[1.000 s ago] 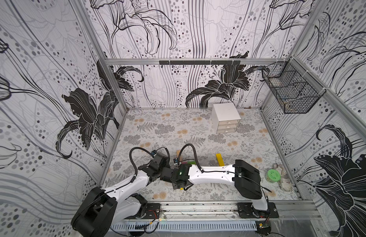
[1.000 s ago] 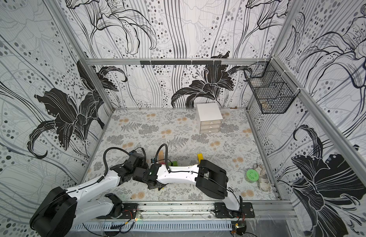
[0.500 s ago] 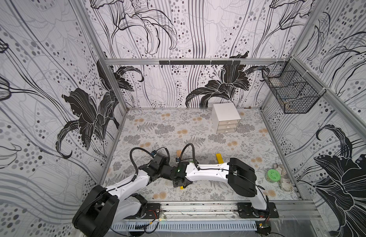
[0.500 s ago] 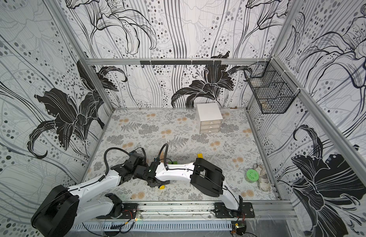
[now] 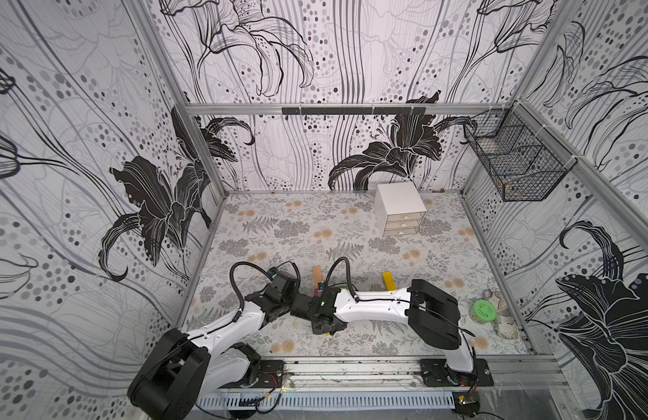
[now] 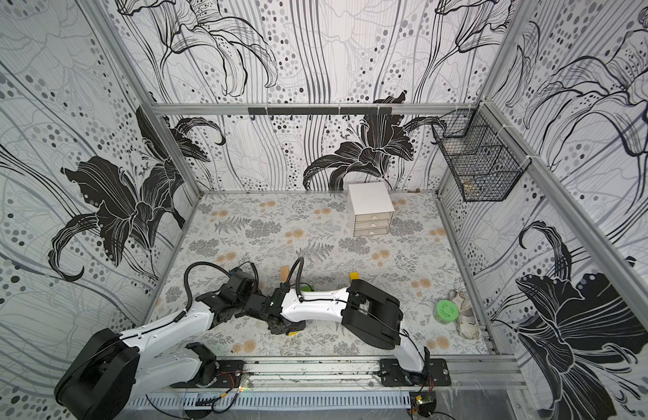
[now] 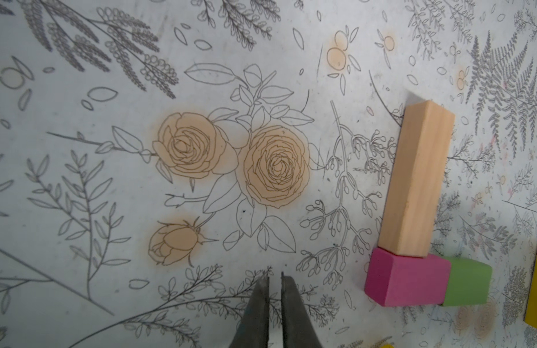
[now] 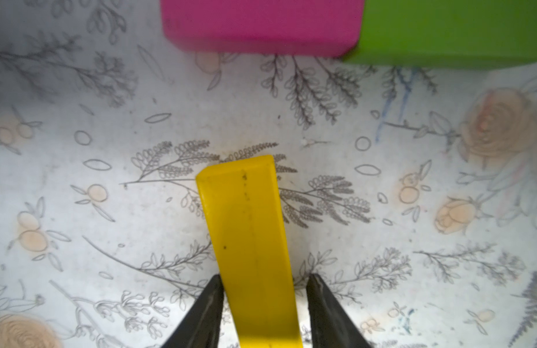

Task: Assemble the letter h with building blocks
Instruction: Assemble the building block at the center of the board.

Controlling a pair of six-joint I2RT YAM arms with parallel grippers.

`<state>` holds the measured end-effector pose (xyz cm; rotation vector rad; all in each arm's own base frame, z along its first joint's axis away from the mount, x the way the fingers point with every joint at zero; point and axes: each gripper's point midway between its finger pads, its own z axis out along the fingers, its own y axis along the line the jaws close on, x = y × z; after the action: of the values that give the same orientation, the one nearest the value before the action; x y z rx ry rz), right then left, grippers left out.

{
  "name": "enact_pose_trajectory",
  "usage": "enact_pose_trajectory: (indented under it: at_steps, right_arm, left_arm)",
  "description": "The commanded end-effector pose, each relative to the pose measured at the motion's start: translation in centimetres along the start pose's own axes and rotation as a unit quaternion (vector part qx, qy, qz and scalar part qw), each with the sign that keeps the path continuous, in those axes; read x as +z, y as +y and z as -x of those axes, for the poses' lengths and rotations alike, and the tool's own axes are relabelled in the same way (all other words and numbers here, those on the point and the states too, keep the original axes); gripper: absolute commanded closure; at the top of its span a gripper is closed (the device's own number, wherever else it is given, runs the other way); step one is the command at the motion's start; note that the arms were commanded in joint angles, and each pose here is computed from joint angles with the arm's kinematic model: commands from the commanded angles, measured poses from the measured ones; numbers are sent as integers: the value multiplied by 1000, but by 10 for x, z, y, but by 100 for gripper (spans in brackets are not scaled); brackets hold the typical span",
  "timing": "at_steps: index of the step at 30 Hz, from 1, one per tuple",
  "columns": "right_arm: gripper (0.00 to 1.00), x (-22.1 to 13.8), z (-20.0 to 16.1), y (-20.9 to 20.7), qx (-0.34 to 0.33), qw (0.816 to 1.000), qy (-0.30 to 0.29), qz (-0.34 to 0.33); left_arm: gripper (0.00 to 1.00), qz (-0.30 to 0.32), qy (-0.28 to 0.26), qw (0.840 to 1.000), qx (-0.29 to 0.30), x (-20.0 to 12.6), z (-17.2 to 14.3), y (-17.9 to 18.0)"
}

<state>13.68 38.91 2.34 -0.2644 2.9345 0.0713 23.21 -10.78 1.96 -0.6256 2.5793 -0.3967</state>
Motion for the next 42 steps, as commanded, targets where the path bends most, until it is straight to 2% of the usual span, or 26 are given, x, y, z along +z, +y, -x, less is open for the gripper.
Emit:
enact_pose_trajectory:
  at_steps: [1, 10, 15, 18, 30, 42]
  right_arm:
    - [58, -7, 0, 6, 5, 1000, -1, 13]
    - [63, 0, 10, 11, 24, 1000, 6, -1]
    - [56, -2, 13, 10, 21, 1000, 2, 2]
    - [56, -4, 12, 5, 17, 1000, 1, -5]
    - [66, 5, 12, 6, -1, 1000, 1, -9]
    - [66, 11, 26, 7, 9, 1000, 2, -1]
  left_arm:
    - [86, -12, -10, 1000, 4, -1, 5, -5]
    - [87, -17, 0, 1000, 9, 3, 2, -8]
    - [87, -17, 2, 1000, 13, 3, 2, -8]
    - [87, -17, 0, 1000, 12, 2, 3, -9]
    - [87, -18, 2, 1000, 11, 1, 2, -9]
    - [87, -17, -7, 1000, 14, -6, 7, -10]
